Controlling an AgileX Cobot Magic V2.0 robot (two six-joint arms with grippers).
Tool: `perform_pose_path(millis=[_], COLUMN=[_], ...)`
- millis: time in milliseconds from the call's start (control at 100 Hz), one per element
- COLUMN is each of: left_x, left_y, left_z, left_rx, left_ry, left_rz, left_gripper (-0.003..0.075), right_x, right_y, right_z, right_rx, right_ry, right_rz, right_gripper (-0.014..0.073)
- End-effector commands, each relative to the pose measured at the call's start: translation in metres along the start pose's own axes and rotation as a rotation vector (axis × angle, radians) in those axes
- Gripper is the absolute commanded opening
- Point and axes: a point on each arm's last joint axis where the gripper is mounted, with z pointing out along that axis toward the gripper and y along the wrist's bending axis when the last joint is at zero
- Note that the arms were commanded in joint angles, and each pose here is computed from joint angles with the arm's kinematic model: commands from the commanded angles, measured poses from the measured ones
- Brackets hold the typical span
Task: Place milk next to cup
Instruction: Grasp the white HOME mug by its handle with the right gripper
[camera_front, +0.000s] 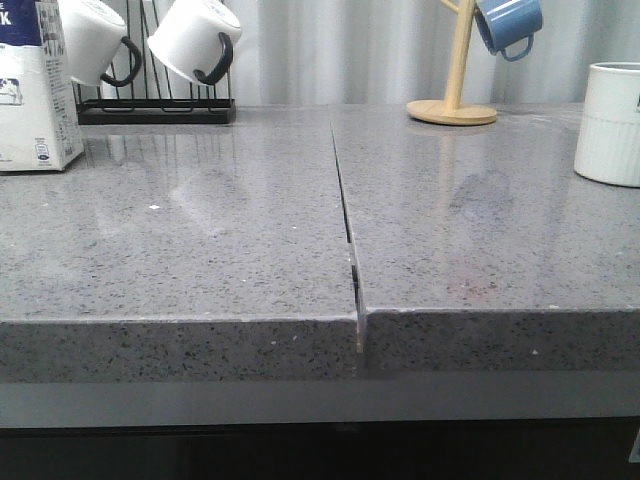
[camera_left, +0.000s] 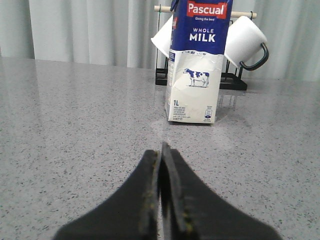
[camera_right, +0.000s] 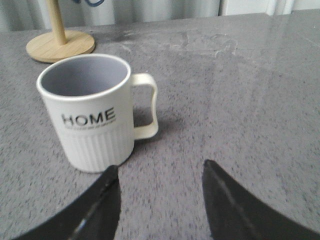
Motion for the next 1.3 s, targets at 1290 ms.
perform_pose_path(millis=[1290], left_x=[0.004], left_y=[0.001], left_z=[-0.001], left_rx=[0.008], left_ry=[-0.076], left_rz=[-0.01], left_gripper=[-0.0021], right_x=[0.0], right_y=[-0.013], right_z=[0.167], right_rx=[0.005], right_ry=[-0.117], right_rz=[0.008], right_gripper=[0.0059])
